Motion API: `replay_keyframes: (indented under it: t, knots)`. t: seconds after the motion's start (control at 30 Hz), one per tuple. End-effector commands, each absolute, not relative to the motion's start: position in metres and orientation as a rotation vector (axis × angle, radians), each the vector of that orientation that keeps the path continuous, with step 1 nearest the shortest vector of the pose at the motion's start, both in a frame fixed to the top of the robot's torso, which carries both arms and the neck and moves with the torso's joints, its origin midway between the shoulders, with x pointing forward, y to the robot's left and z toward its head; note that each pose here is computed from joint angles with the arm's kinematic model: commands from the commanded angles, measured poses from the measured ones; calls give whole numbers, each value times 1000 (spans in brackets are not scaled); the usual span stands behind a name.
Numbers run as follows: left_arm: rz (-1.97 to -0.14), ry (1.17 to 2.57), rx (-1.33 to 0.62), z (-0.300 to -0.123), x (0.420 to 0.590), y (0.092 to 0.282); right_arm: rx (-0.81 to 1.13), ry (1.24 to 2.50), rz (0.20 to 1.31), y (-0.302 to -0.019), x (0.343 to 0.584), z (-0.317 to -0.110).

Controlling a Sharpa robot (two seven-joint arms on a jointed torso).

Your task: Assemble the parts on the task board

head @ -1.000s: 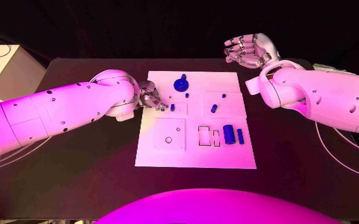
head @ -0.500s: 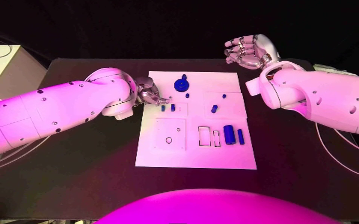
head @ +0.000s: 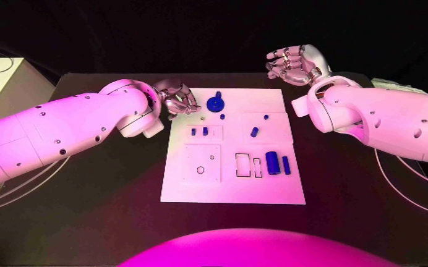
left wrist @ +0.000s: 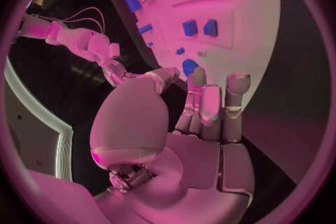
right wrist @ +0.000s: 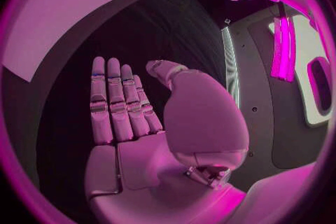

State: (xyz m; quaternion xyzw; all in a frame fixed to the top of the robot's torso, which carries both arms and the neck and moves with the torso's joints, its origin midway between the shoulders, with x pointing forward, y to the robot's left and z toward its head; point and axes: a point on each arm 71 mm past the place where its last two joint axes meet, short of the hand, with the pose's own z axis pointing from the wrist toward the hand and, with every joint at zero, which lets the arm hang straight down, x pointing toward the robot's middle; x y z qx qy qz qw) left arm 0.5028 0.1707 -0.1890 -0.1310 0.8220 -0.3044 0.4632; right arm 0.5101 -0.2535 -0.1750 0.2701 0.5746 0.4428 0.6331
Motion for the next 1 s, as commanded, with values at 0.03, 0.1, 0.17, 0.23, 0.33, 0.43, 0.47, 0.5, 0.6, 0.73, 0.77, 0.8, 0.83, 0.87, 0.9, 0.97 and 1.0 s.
replay_keyframes:
  t: [0.03, 0.1, 0.17, 0.23, 0.33, 0.43, 0.47, 0.5, 0.6, 0.73, 0.77, 0.8, 0.83, 0.87, 0.9, 0.97, 1.0]
  knots:
    - [-982, 1860, -296, -177, 506, 157, 607, 1321, 1025, -252, 510, -175]
    - [-1011, 1847, -233, -177, 507, 150, 607, 1322, 1025, -252, 510, -175]
    - [-1019, 1826, -159, -178, 508, 143, 606, 1323, 1025, -252, 510, -175]
    - [-1012, 1796, -49, -182, 509, 135, 605, 1325, 1026, -252, 510, -175]
    - [-1002, 1775, 33, -186, 510, 127, 605, 1327, 1027, -252, 510, -176]
    - [-987, 1741, 121, -189, 513, 119, 605, 1329, 1028, -251, 510, -176]
    - [-980, 1729, 152, -189, 514, 116, 605, 1330, 1028, -251, 510, -176]
    - [-973, 1719, 182, -190, 514, 113, 605, 1330, 1028, -251, 510, -176]
    - [-947, 1695, 257, -192, 516, 107, 605, 1331, 1029, -250, 510, -176]
    - [-898, 1698, 342, -196, 518, 99, 605, 1332, 1031, -249, 510, -176]
    - [-879, 1705, 366, -198, 518, 97, 605, 1332, 1031, -249, 510, -176]
    - [-871, 1707, 376, -198, 518, 96, 605, 1332, 1031, -249, 510, -176]
    - [-850, 1715, 397, -201, 519, 94, 605, 1333, 1032, -249, 510, -176]
    - [-834, 1721, 412, -202, 519, 93, 605, 1333, 1032, -249, 510, -176]
    - [-815, 1729, 428, -204, 520, 92, 605, 1333, 1033, -248, 510, -176]
    - [-784, 1744, 450, -207, 521, 90, 605, 1333, 1034, -248, 510, -176]
    - [-772, 1748, 458, -208, 522, 90, 605, 1333, 1034, -248, 510, -176]
